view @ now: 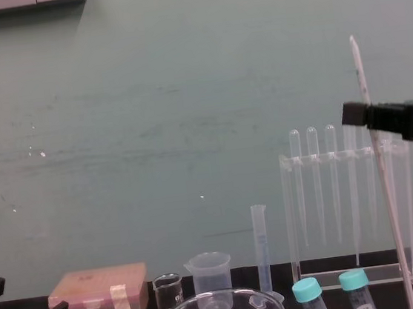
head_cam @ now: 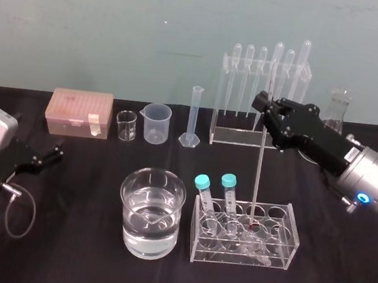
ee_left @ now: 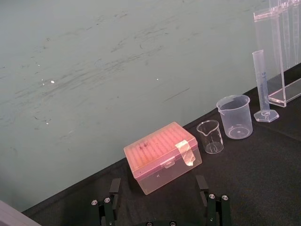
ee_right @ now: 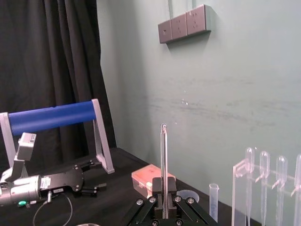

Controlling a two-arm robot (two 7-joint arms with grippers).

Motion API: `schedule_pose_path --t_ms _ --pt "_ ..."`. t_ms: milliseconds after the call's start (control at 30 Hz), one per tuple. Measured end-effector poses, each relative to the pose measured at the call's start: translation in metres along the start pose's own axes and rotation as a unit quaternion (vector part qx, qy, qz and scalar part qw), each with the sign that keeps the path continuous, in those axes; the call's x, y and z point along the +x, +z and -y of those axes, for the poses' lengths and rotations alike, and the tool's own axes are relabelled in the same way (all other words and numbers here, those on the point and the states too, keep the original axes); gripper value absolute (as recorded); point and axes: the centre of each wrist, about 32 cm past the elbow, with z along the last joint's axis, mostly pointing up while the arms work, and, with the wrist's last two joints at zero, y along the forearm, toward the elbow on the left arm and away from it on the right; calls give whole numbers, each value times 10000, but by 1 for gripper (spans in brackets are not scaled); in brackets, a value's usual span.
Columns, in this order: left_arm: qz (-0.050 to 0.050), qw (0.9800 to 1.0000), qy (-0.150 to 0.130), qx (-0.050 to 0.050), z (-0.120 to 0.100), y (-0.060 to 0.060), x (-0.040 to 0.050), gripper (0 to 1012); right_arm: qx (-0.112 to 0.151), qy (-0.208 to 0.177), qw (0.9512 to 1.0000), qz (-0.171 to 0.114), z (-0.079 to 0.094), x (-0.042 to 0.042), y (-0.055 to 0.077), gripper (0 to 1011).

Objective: Hold the thermometer with one hand and immerse one end into the beaker, then reinsert it into the test tube rack.

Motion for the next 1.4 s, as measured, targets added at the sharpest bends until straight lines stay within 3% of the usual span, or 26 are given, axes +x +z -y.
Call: schedule_pose_path --t_ms 333,967,1100,1400 --pt "0 10000 0 0 0 0 0 1008 -144 -51 9998 -87 -14 16 -100 56" --pt "0 10000 1 0 0 0 0 1008 -187 -9 9998 -51 -42 23 -108 56" --pt "0 10000 0 0 0 0 0 1008 -183 -10 9998 -54 -41 23 -107 118" --pt "0 10000 0 0 0 0 0 1008 -174 -13 9998 -58 -39 23 -105 390"
